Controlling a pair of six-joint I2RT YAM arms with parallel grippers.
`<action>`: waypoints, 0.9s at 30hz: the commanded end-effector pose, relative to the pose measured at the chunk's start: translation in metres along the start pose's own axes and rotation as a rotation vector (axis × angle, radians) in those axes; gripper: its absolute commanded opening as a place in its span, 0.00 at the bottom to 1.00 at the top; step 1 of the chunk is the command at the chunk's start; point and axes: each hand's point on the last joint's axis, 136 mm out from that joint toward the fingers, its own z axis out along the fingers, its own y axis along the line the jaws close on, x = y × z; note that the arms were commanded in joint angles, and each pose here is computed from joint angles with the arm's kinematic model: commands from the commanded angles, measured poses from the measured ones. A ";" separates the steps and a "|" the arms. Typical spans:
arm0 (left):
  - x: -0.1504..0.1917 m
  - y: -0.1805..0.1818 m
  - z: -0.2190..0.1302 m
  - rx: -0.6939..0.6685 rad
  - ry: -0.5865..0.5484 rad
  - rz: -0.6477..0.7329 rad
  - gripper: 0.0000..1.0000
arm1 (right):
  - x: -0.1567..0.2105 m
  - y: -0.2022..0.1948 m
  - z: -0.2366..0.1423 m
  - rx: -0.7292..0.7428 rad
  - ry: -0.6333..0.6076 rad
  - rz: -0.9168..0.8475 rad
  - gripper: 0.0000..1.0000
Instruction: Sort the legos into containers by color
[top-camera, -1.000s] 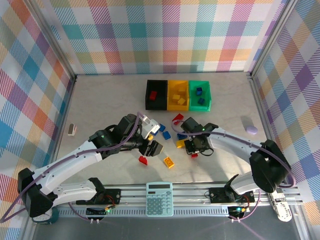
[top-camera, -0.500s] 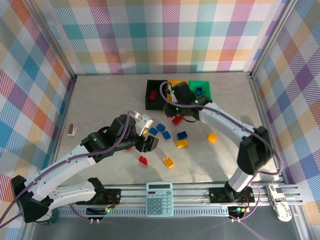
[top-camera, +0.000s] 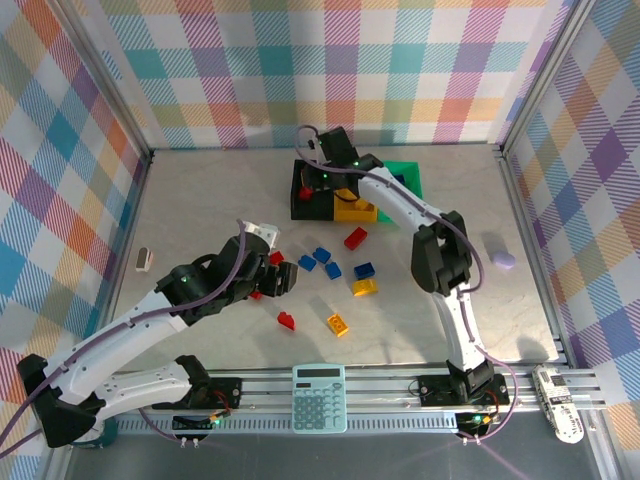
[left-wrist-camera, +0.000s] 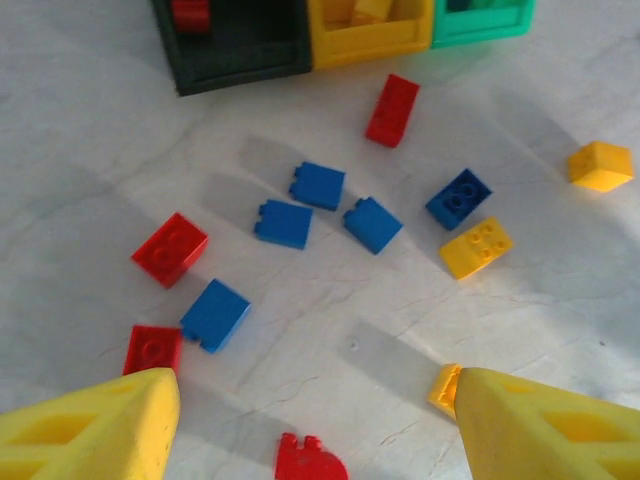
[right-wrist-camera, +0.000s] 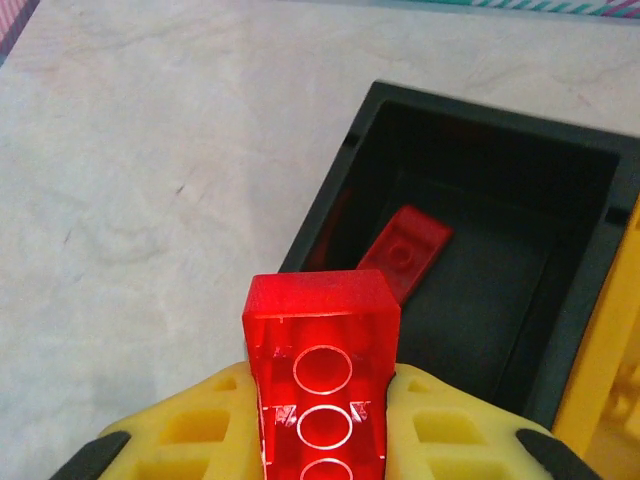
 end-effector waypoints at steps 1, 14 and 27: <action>0.008 0.016 -0.009 -0.071 0.001 -0.053 0.73 | -0.009 -0.011 0.009 0.014 0.009 -0.003 0.29; 0.024 0.046 0.002 -0.213 0.037 -0.076 0.74 | -0.017 -0.007 -0.013 -0.074 0.013 -0.081 0.60; 0.049 0.073 0.057 -0.312 0.195 -0.103 0.71 | 0.046 0.021 -0.124 -0.190 -0.014 -0.161 0.60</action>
